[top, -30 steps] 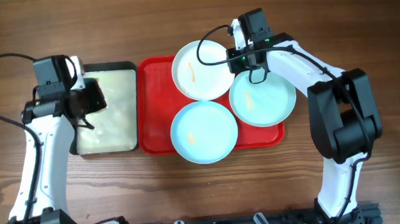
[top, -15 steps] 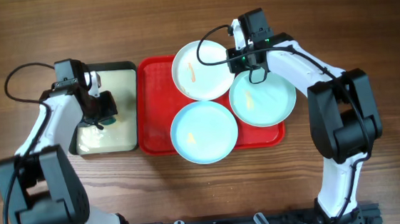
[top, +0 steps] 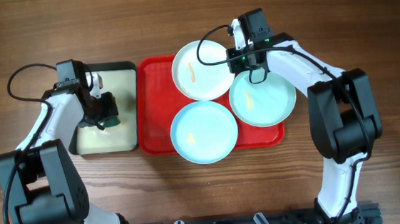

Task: Clean dirty plates on tray and stack at the side
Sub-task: 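Dip the sponge in the soapy water tray with the left gripper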

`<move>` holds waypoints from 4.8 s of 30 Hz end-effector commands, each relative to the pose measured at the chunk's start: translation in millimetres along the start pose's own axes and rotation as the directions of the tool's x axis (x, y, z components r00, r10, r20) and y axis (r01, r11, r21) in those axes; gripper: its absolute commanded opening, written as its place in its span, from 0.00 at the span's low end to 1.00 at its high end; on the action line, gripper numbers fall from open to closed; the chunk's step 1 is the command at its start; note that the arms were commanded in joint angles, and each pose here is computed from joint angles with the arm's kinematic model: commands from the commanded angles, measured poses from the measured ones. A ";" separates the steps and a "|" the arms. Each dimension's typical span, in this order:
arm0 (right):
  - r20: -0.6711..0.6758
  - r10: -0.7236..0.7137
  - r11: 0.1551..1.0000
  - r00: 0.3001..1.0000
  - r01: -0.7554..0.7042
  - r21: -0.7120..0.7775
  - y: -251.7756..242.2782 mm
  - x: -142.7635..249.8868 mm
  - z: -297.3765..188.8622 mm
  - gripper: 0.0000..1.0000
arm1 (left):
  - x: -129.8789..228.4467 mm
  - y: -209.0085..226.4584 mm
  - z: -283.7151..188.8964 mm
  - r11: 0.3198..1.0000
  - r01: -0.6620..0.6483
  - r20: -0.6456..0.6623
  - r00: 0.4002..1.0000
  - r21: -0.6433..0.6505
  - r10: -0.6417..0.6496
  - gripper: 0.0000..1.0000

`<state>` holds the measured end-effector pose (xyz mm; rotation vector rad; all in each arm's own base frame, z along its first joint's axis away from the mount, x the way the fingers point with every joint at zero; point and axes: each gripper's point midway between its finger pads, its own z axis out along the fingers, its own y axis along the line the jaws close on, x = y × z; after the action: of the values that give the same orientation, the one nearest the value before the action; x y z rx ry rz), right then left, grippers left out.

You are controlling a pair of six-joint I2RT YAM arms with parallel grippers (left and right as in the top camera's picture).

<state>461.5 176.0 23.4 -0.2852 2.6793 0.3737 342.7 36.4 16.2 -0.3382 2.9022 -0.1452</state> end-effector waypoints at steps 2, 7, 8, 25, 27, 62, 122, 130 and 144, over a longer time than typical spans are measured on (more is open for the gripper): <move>0.000 0.002 1.000 1.000 -0.002 0.014 -4.0 -2.1 4.6 0.16 | -0.3 -3.2 1.8 1.000 -0.009 0.002 1.000 0.020 0.009 0.25; 0.000 0.003 1.000 1.000 -0.003 0.014 -4.0 -2.1 4.6 0.16 | -0.9 -3.2 1.8 1.000 -0.010 0.005 1.000 0.020 0.009 0.16; 0.000 0.003 1.000 1.000 -0.003 0.014 -4.0 -2.1 4.6 0.16 | -0.8 -3.3 1.9 1.000 -0.009 0.004 1.000 0.020 0.009 0.11; -0.004 0.002 1.000 1.000 -0.002 -0.024 2.5 -1.3 4.6 0.13 | -41.5 -14.9 -61.6 0.998 -0.043 0.232 0.972 0.041 0.032 0.04; -0.004 0.002 1.000 1.000 -0.002 -0.024 2.5 -1.3 4.6 0.05 | -48.4 -18.3 -87.8 0.998 -0.054 0.305 0.952 0.043 0.038 0.04; -0.022 0.038 0.998 0.999 -0.039 -0.053 7.8 2.3 4.3 0.04 | -34.6 -106.0 -138.6 0.980 -0.027 0.398 0.916 0.199 -0.055 0.04; -0.034 0.036 0.997 0.999 -0.038 -0.070 12.1 5.0 4.3 0.04 | -20.0 -67.9 -58.9 0.999 0.047 0.240 0.970 -0.026 -0.039 0.04; -0.034 0.036 0.997 0.999 -0.038 -0.070 12.1 5.0 4.3 0.04 | -20.0 -67.9 -58.9 0.999 0.047 0.240 0.970 -0.026 -0.039 0.04; -0.033 0.036 0.997 0.999 -0.038 -0.070 12.1 4.9 4.4 0.04 | -25.3 -68.1 -60.3 0.999 0.048 0.262 0.964 -0.026 -0.039 0.04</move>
<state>454.4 184.1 23.3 -0.2683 2.7029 0.4569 365.3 -21.1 89.6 -0.3942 2.6532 -0.0838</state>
